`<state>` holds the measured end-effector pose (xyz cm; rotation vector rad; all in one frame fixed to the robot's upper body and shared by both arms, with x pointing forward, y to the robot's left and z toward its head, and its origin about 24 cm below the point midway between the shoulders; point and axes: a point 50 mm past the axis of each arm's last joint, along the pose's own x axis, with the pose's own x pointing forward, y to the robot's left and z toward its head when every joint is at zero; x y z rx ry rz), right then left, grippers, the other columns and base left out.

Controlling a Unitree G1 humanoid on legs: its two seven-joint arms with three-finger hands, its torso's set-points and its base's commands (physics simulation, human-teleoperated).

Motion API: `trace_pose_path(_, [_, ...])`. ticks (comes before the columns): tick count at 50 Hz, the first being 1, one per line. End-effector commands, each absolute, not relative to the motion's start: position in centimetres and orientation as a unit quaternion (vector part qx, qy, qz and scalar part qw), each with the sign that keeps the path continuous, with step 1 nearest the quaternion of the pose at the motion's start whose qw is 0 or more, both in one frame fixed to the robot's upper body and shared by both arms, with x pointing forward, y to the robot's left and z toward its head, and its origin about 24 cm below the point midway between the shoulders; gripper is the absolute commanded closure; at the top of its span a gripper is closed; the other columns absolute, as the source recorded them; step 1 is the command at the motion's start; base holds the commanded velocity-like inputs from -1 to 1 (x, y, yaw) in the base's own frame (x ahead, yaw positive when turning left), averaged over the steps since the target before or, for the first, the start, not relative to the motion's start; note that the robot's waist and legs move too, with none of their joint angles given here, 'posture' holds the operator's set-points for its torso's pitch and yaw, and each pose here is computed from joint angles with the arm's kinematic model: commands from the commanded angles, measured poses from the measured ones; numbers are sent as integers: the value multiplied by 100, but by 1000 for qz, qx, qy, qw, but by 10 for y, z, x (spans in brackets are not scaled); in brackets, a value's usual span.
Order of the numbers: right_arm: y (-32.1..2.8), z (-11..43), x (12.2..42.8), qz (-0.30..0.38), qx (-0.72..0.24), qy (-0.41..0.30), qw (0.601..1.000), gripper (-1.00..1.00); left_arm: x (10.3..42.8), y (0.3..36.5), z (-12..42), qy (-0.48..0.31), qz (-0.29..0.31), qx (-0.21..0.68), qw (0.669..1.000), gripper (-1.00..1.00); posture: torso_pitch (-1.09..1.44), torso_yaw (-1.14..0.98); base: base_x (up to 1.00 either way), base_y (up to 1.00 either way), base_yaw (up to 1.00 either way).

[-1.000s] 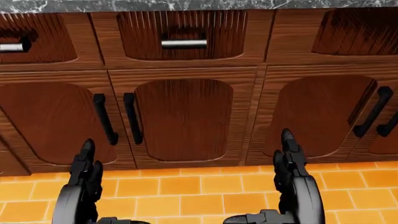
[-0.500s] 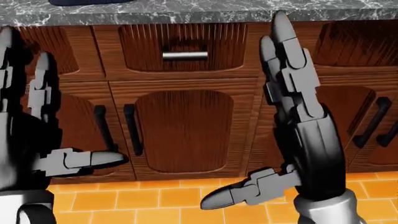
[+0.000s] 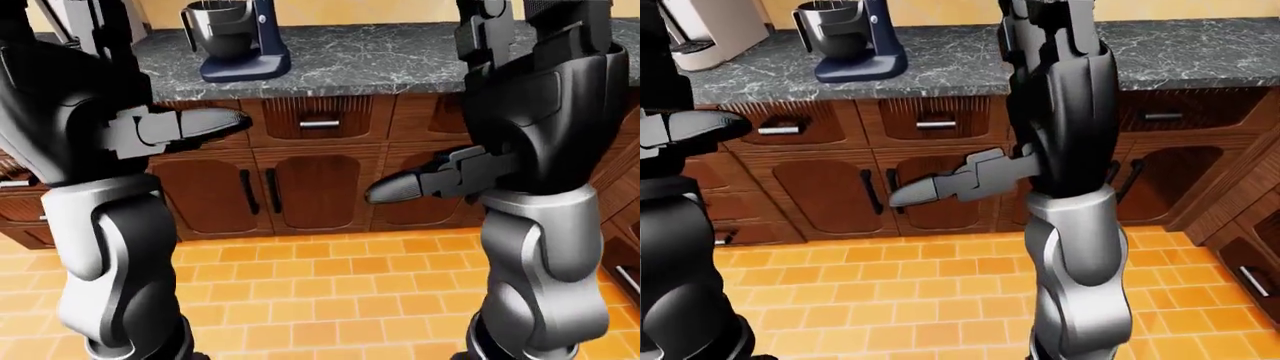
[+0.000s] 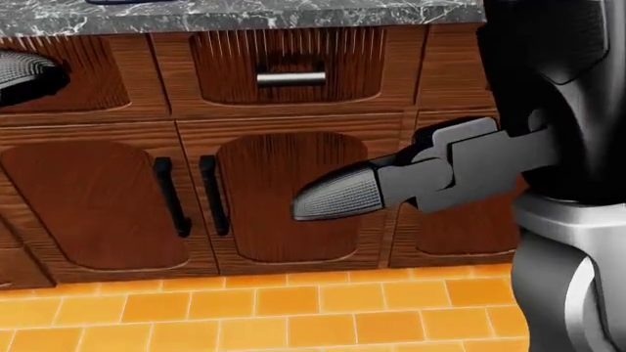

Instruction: Open the stand mixer head.

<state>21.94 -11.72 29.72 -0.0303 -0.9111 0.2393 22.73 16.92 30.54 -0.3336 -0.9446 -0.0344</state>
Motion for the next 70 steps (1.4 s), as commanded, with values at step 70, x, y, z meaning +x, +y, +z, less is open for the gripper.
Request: trace_pose_path(70, [-115, 299, 215, 115, -28, -455, 882, -100, 223, 173, 304, -470, -13, -153, 869, -100, 0, 0, 0, 30, 0])
